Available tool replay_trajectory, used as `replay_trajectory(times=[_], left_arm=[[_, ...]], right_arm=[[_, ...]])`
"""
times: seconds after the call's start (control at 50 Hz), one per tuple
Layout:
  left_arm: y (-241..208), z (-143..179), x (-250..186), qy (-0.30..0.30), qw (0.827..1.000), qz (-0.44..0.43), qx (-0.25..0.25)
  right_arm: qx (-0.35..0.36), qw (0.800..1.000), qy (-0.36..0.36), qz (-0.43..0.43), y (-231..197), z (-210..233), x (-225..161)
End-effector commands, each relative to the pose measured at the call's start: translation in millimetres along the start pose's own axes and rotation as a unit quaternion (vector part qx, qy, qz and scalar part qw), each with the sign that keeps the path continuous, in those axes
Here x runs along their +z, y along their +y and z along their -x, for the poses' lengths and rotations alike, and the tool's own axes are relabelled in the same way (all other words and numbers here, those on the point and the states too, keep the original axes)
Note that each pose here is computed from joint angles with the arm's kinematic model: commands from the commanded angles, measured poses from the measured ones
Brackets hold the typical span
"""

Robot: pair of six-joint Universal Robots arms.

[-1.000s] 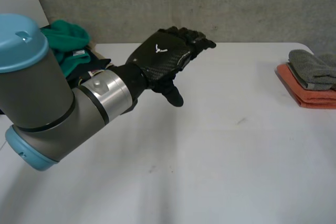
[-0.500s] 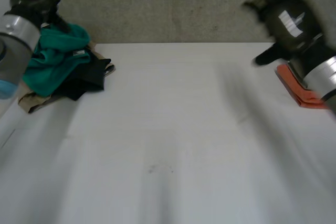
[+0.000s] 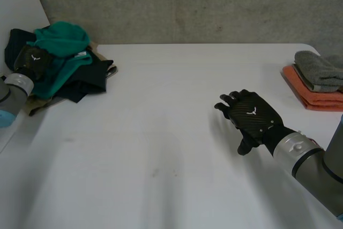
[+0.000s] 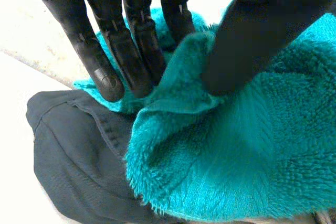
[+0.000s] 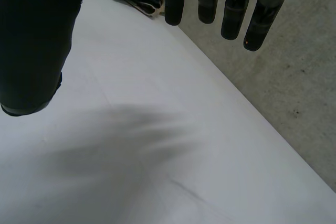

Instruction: Fold the laundry.

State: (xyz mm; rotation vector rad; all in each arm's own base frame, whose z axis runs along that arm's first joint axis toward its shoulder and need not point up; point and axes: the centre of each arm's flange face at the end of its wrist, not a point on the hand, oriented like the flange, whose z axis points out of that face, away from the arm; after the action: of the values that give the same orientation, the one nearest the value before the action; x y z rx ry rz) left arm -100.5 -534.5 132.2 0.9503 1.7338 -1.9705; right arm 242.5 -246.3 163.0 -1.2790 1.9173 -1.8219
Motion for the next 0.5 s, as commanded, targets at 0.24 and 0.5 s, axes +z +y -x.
replay_trajectory(times=[0.24, 0.5], left_arm=[[-161, 19, -42, -0.05, 0.99, -0.123, -0.054], [-317, -67, -175, 0.16, 0.898, -0.222, -0.344]], right_arm=[[0.006, 1.0, 0.012, 0.006, 4, -6, -1], [0.036, 0.996, 0.085, 0.02, 5, -39, -3]])
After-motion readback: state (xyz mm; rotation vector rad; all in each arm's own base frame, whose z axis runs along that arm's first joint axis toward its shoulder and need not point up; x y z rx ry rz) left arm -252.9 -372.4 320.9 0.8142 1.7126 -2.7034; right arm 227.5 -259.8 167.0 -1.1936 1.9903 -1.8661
